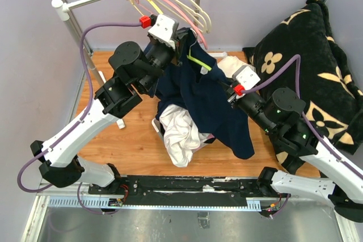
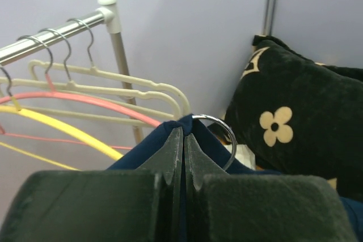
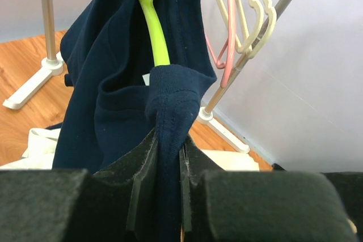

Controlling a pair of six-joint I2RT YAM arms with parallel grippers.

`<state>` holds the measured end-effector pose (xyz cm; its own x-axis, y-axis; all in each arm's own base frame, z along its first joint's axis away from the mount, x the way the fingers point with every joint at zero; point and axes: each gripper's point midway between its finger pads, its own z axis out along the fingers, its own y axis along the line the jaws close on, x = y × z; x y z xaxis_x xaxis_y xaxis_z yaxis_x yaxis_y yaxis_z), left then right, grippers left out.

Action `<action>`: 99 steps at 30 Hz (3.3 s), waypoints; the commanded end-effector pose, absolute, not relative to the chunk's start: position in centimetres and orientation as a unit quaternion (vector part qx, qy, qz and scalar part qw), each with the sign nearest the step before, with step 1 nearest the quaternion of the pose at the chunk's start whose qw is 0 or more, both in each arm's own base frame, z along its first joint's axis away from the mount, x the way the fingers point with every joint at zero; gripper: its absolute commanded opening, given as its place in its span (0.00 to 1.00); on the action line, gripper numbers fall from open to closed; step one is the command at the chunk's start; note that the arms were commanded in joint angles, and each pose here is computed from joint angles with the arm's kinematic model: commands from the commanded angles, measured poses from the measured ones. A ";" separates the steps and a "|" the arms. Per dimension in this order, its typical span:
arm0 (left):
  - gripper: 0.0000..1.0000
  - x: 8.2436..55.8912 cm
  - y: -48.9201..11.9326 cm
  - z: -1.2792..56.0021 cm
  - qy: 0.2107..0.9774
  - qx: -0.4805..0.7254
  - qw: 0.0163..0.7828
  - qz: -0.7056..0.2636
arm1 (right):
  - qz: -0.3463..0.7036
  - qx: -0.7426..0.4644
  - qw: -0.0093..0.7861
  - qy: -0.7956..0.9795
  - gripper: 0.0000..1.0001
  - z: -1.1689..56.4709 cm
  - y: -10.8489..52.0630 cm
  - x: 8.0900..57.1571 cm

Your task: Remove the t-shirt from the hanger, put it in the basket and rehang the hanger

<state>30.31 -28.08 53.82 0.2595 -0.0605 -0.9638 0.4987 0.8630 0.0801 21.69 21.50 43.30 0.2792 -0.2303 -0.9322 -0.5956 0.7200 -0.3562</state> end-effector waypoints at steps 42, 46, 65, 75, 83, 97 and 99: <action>0.00 26.3 -34.1 52.8 0.561 0.319 0.712 -0.276 | 0.162 -0.274 0.789 0.525 0.01 47.6 20.7 21.3; 0.00 26.4 -34.4 51.8 0.570 0.321 0.704 -0.275 | 0.163 -0.268 0.792 0.523 0.01 47.5 20.8 21.4; 0.10 25.0 -32.5 50.7 0.582 0.315 0.694 -0.282 | 0.158 -0.242 0.806 0.517 0.01 47.7 19.9 21.6; 0.34 23.9 -33.0 50.4 0.577 0.328 0.682 -0.308 | 0.165 -0.239 0.810 0.509 0.01 48.1 19.9 21.4; 0.53 24.5 -30.3 52.3 0.557 0.257 0.732 -0.297 | 0.168 -0.244 0.811 0.505 0.01 48.2 20.1 21.3; 0.67 25.2 -28.9 54.5 0.525 0.213 0.774 -0.282 | 0.175 -0.257 0.809 0.498 0.01 48.1 20.6 21.0; 0.68 25.6 -29.3 54.3 0.525 0.216 0.775 -0.276 | 0.176 -0.259 0.810 0.496 0.01 48.0 20.7 20.9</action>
<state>24.81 -28.87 53.57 0.2619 -0.1984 -0.9445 0.6781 0.7342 0.0338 22.05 21.11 44.66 0.3689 -0.0844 -0.9256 -0.5376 0.7930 -0.2866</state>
